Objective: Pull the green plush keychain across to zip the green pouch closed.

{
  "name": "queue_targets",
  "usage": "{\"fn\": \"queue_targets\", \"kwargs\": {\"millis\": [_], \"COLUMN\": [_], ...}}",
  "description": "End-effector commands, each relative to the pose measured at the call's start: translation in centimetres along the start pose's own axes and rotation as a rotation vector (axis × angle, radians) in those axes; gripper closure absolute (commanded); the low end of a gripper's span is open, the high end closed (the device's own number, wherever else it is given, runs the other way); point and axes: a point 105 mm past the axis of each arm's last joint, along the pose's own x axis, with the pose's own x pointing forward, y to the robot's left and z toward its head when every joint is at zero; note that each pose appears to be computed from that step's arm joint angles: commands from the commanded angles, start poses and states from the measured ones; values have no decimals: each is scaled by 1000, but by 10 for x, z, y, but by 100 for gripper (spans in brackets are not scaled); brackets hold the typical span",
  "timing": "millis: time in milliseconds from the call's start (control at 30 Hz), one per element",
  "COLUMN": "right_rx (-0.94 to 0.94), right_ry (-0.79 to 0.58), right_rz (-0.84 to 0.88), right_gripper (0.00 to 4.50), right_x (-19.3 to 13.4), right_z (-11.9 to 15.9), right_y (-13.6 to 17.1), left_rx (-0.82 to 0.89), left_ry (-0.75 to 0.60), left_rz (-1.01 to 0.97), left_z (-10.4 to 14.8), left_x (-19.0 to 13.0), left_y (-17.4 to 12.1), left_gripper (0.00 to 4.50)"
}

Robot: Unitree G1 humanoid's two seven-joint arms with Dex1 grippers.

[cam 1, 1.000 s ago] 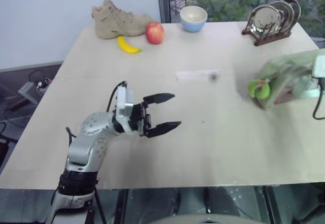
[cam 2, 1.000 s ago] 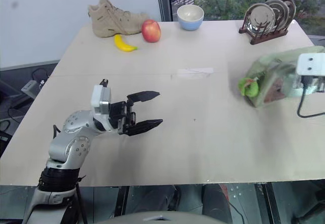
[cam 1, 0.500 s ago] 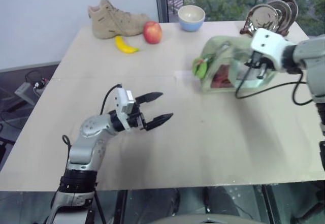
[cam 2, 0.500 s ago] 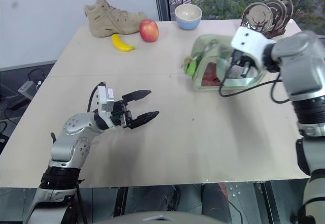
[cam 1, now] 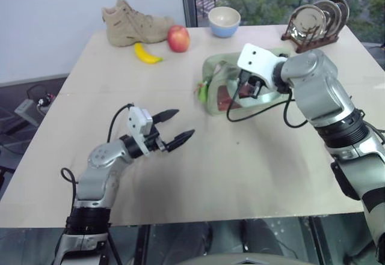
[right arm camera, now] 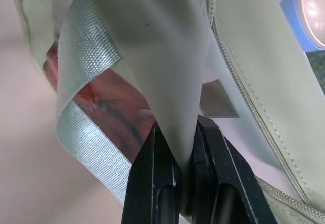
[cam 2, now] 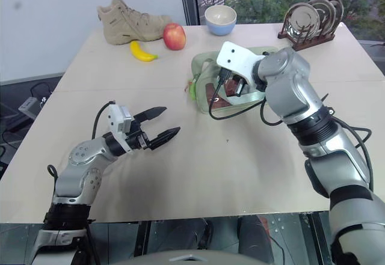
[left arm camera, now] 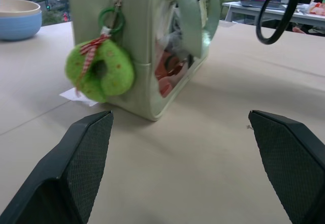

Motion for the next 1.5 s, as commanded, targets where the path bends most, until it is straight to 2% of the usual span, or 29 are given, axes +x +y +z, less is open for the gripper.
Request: {"fn": "queue_targets", "kwargs": {"millis": [33, 200, 367, 500, 600, 800, 1233, 1367, 1467, 1500], "right_rx": [5, 84, 46, -29, -43, -115, -256, -226, -114, -74], "right_ry": [-141, -260, -381, -458, -475, -384, -343, -316, -317, -327], "right_rz": [55, 19, -3, 26, 47, 34, -37, -16, 26, 38], "right_gripper": [406, 198, 198, 198, 198, 198, 198, 198, 293, 342], "right_x": [-12, -21, -42, -64, -67, -47, -10, -4, -7, -9], "right_z": [25, 41, 54, 50, 41, 9, 9, 5, 5, 8], "right_y": [9, 5, -2, -3, -5, -14, -28, -29, -24, -21], "left_rx": [48, 50, 48, 61, 62, 74, 78, 40, -80, -140], "left_ry": [-31, -30, -50, -52, -63, -72, -81, -98, -118, -116], "left_rz": [20, 23, 12, 0, 0, 0, 26, 66, 145, 187], "left_z": [12, 12, 17, 19, 21, 23, 22, 21, 15, 11], "left_x": [-4, -2, -2, -4, -5, -6, -8, -9, -11, -12], "left_y": [2, 4, 5, 5, 5, 5, 6, 10, 16, 20], "left_gripper": [0, 0, 0, 0, 0, 0, 0, 0, 0, 0]}}
